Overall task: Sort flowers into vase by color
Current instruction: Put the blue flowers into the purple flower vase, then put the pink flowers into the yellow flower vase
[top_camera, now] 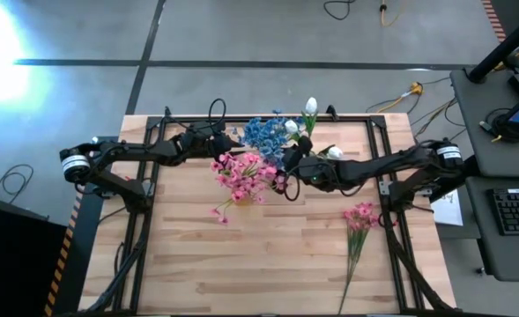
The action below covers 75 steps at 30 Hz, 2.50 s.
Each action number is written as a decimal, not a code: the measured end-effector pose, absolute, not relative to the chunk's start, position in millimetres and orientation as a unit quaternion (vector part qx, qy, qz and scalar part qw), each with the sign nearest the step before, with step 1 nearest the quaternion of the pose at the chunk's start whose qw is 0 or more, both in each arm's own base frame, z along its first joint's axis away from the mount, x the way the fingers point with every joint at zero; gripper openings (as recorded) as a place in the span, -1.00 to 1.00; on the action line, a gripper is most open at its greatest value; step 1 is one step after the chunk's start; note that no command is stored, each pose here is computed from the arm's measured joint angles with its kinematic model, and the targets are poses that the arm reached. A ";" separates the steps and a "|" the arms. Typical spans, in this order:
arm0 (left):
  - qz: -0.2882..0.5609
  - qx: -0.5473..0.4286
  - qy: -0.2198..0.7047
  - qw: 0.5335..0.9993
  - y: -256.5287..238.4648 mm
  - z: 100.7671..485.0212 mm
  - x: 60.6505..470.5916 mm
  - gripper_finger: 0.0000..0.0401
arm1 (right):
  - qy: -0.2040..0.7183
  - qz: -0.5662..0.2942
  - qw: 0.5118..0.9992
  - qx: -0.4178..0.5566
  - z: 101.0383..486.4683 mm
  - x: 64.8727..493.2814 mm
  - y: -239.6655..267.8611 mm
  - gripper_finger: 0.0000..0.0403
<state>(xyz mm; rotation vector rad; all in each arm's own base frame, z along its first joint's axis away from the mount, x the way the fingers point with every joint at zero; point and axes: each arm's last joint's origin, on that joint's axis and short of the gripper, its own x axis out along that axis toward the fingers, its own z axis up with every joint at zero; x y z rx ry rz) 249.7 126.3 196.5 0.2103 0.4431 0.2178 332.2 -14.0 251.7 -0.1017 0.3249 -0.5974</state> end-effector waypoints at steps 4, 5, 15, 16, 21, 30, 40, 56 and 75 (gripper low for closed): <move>0.119 0.105 0.223 0.962 126.9 196.3 249.3 -0.63 | 0.155 -0.289 0.944 -0.046 258.2 327.7 -10.1 0.14; 0.129 0.107 0.226 0.960 127.3 196.5 248.9 -0.63 | 0.155 -0.289 0.944 -0.044 259.5 326.5 -10.1 0.16; 0.203 0.114 0.269 0.934 122.7 211.8 229.4 -0.63 | 0.178 -0.286 0.941 -0.019 268.7 310.0 -6.3 0.23; 0.210 0.116 0.271 0.932 121.8 214.6 226.7 -0.63 | 0.177 -0.283 0.943 -0.018 270.2 308.9 -5.0 0.23; 0.224 0.117 0.271 0.929 115.9 228.0 213.7 -0.63 | 0.177 -0.272 0.946 -0.015 277.1 301.3 1.8 0.21; 0.234 0.081 0.262 0.933 106.8 241.8 197.1 -0.63 | 0.175 -0.251 0.952 0.023 287.2 286.3 19.0 0.21; 0.239 0.020 0.291 0.926 97.5 242.8 180.7 -0.63 | 0.198 -0.243 0.941 0.123 286.9 267.3 37.0 0.17; 0.215 -0.057 0.275 0.935 71.9 250.1 173.8 -0.63 | 0.434 -0.160 0.759 0.458 251.0 246.2 71.0 0.15; 0.224 -0.097 0.295 0.924 56.1 254.9 147.5 -0.63 | 0.588 -0.265 0.515 0.565 235.4 196.8 136.4 0.11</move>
